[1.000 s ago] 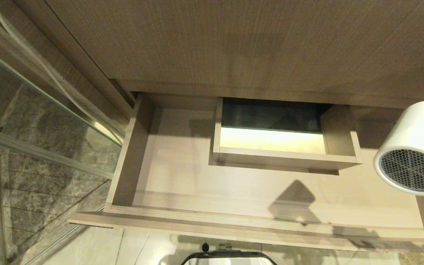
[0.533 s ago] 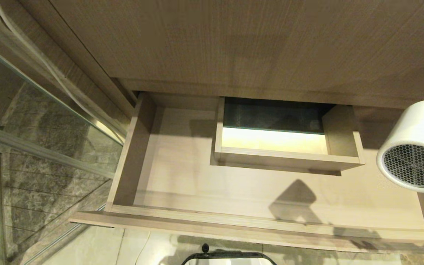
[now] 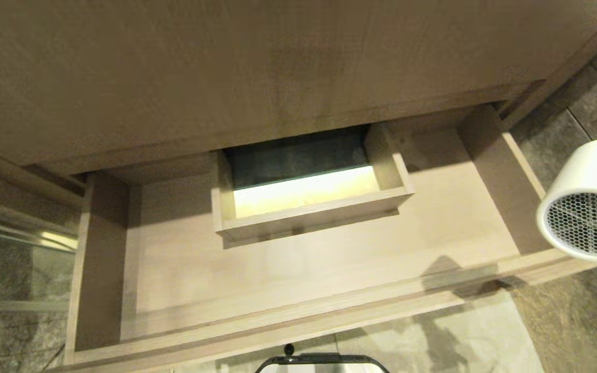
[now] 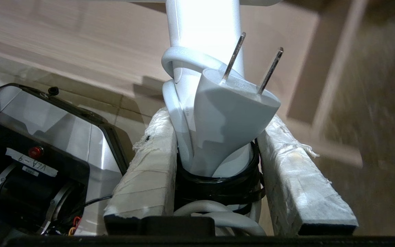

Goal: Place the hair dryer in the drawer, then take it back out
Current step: Put it into the drawer

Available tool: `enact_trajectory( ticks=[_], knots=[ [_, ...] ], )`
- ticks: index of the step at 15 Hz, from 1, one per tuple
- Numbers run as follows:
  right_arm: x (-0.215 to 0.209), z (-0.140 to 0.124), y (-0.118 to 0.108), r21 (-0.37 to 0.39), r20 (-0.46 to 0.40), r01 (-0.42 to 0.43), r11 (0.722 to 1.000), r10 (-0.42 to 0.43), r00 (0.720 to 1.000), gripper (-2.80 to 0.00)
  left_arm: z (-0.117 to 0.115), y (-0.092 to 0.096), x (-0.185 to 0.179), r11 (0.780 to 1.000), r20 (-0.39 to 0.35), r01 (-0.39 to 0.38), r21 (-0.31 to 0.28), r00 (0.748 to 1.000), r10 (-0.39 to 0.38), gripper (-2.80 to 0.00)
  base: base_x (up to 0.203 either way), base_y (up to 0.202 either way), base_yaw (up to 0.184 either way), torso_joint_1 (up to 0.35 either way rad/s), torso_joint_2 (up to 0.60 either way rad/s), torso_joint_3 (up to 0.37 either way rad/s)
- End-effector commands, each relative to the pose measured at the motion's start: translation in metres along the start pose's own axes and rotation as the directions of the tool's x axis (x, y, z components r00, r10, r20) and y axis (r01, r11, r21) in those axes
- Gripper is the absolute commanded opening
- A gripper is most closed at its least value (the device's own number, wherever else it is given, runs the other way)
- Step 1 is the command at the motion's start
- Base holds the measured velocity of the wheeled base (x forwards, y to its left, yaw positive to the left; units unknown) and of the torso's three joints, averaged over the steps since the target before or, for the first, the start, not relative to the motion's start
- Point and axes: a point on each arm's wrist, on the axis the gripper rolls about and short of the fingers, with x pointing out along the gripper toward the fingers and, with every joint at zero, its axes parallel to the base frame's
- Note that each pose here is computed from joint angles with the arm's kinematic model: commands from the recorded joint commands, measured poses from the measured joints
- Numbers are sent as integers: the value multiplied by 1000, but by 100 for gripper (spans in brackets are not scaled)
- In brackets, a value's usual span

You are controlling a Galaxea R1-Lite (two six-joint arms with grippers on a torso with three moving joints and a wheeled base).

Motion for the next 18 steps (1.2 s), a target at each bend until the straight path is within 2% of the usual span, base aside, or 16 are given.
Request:
enact_trajectory(
  ticks=[1, 11, 15, 18],
  knots=[
    [1, 0, 0, -3, -2, -7, 1000, 7, 1000, -280, 0, 0, 0, 1000, 0, -1, 0, 1000, 1, -280, 1, 10, -135, 0, 5, 4],
    [10, 3, -3, 1, -18, -9, 1000, 9, 1000, -280, 0, 0, 0, 1000, 0, -1, 0, 1000, 1, -280, 0, 0, -8, 0, 0, 0],
    [47, 19, -17, 12, -65, -18, 1000, 19, 998, -280, 0, 0, 0, 1000, -2, 0, 0, 1000, 0, -280, 0, 0, 0, 0, 0, 0],
    [98, 27, -33, 46, -172, -40, 998, 48, 984, -280, 0, 0, 0, 1000, -2, -1, 0, 1000, 1, -280, 0, 0, 0, 0, 0, 0]
  ],
)
